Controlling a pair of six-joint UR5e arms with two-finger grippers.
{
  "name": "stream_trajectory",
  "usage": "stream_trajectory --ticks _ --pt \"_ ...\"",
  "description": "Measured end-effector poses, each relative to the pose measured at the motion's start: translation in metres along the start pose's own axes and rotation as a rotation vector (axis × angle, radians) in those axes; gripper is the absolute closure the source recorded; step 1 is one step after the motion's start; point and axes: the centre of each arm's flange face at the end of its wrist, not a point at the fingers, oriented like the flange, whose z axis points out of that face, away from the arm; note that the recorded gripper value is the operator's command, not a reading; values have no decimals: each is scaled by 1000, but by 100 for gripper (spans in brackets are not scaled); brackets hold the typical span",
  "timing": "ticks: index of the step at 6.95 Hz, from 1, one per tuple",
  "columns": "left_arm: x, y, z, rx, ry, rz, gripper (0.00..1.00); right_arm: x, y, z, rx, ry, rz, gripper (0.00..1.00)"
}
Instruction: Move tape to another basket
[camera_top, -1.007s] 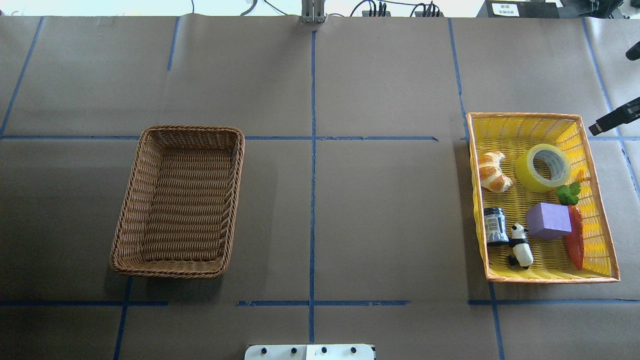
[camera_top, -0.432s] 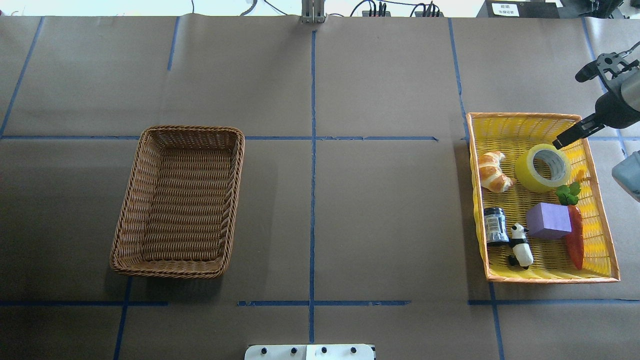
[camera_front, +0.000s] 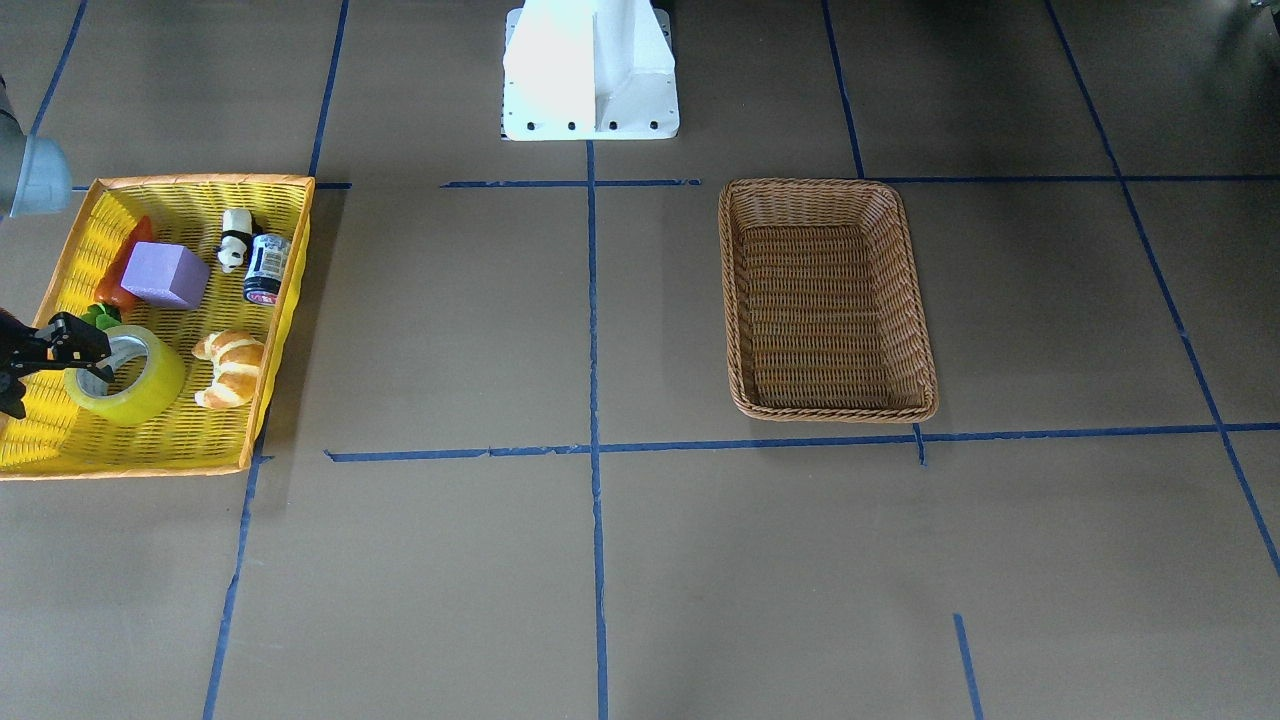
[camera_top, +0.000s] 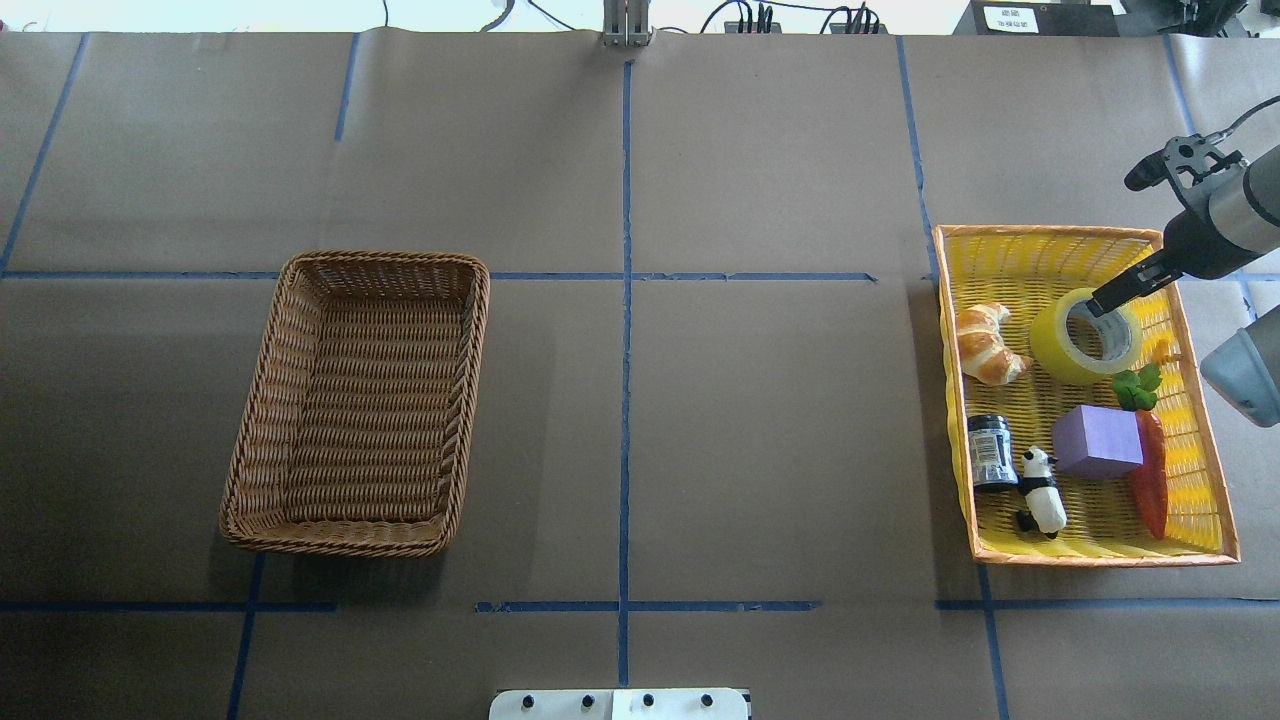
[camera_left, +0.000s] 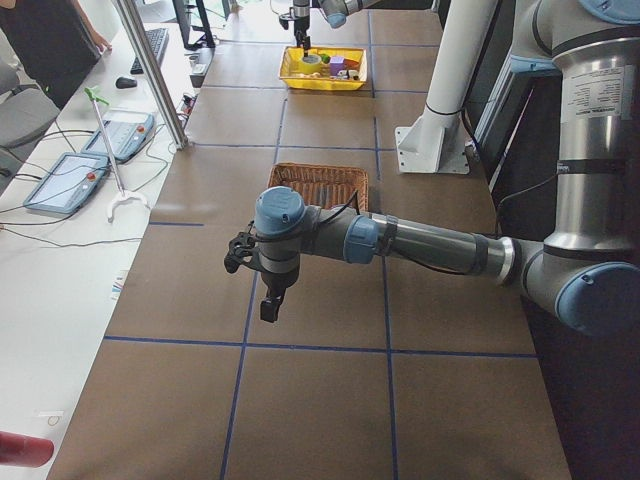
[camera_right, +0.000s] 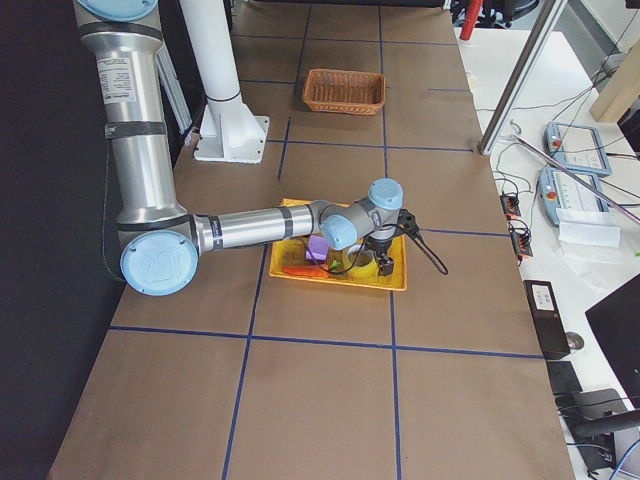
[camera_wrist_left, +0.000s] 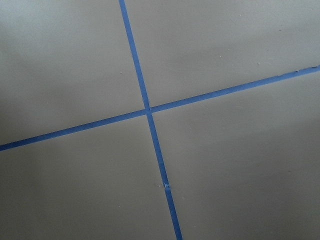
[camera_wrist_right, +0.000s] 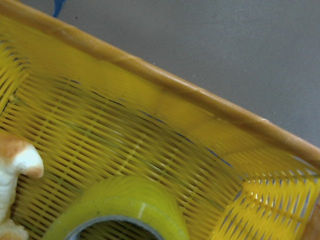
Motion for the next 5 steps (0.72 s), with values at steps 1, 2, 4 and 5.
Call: stream_trajectory --ticks 1,2,4,5 --pt "0 0 0 0 0 0 0 -2 2 9 -15 -2 -2 4" --pt "0 0 0 0 0 0 0 -5 3 15 -27 -4 -7 30" --pt "0 0 0 0 0 0 0 -9 5 21 -38 -8 -17 97" --pt "0 0 0 0 0 0 0 -9 5 21 -38 -10 -22 99"
